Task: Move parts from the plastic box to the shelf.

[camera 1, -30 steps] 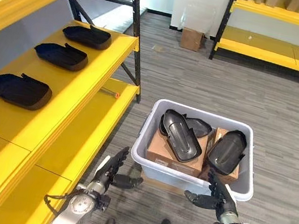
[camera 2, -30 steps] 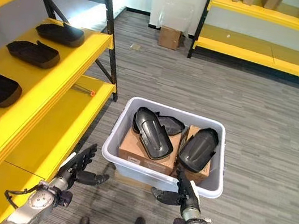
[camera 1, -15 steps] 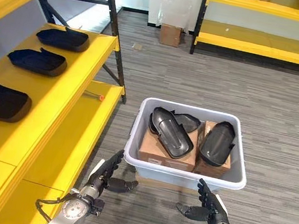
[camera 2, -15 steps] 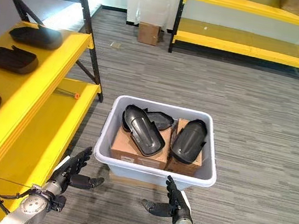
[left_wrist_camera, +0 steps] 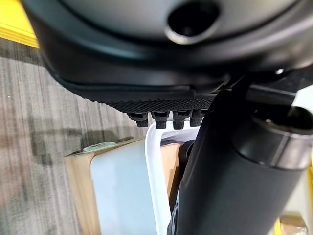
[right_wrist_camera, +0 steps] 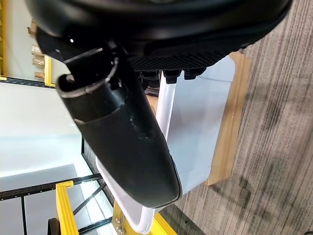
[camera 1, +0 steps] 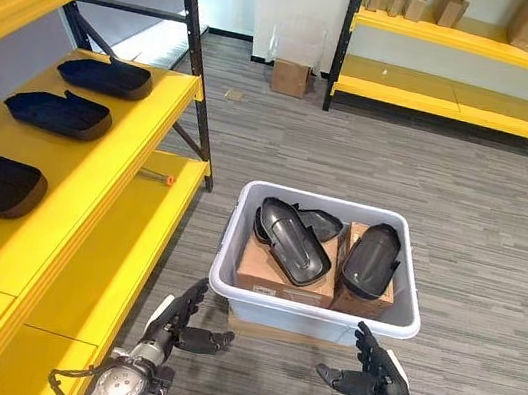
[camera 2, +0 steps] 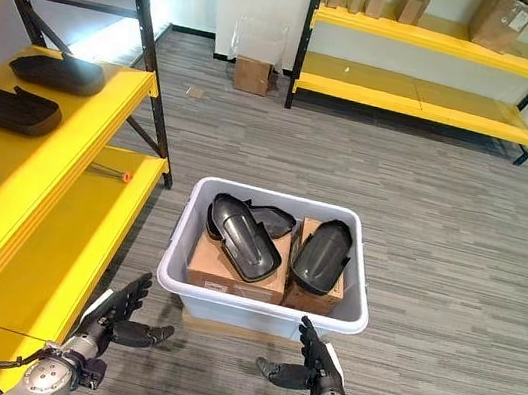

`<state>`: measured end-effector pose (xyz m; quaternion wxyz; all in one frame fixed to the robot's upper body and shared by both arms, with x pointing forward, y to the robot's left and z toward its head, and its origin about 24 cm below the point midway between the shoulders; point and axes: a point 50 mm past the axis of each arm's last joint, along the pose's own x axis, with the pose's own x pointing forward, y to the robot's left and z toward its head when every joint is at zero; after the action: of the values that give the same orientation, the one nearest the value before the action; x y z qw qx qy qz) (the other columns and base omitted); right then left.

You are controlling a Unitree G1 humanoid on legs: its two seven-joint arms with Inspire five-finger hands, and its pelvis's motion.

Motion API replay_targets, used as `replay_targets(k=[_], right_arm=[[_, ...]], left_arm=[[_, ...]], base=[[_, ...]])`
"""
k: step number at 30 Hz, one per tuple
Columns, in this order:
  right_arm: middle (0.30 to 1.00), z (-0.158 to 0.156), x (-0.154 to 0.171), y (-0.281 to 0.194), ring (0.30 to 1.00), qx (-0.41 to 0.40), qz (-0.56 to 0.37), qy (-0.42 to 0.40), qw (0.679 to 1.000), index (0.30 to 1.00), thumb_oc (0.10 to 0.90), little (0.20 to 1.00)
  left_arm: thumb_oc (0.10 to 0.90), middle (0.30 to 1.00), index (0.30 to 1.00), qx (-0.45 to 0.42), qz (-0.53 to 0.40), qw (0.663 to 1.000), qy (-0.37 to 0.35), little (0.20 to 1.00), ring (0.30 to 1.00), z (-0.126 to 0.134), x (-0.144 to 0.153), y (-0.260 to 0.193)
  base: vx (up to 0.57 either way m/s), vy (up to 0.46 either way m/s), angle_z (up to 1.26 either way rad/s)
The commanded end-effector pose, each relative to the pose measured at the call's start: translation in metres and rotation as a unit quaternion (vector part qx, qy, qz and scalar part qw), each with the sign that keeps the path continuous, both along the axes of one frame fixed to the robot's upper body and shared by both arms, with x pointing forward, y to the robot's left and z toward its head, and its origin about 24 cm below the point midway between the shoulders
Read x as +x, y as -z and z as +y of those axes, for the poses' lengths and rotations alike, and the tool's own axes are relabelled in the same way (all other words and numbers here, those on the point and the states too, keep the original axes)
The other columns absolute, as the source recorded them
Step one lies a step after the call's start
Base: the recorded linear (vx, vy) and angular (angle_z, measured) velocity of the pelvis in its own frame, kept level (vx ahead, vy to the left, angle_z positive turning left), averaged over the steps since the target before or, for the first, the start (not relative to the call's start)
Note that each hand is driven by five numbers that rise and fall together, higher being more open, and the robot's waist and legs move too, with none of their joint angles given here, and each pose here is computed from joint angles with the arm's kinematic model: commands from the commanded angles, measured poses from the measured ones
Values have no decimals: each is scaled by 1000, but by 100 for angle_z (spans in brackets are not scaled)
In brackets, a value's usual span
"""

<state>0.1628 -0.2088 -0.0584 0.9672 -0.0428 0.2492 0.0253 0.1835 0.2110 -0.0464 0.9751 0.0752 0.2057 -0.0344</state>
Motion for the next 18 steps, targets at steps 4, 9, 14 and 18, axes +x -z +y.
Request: replay_targets(k=[4, 9, 14, 18], right_arm=[[1000, -2, 36, -58, 1000, -34, -161, -32, 986, 1000, 900, 1000], [1000, -21, 40, -103, 1000, -90, -250, -33, 963, 1000, 900, 1000], [1000, -47, 47, -159, 1000, -158, -351, -14, 923, 1000, 900, 1000], [1000, -60, 59, -207, 1000, -178, -430, -5, 885, 1000, 900, 1000]], left_arm=[[900, 1000, 1000, -5, -121, 993, 3, 1000, 1000, 2, 30, -40], [900, 1000, 1000, 0, -123, 992, -1, 1000, 1000, 7, 28, -42], [900, 1000, 1000, -2, -122, 992, -1, 1000, 1000, 9, 27, -43], [900, 1000, 1000, -10, -115, 993, 10, 1000, 1000, 6, 26, -42]], base=[[9, -5, 0], [13, -3, -2], [20, -2, -8], [19, 4, -17]])
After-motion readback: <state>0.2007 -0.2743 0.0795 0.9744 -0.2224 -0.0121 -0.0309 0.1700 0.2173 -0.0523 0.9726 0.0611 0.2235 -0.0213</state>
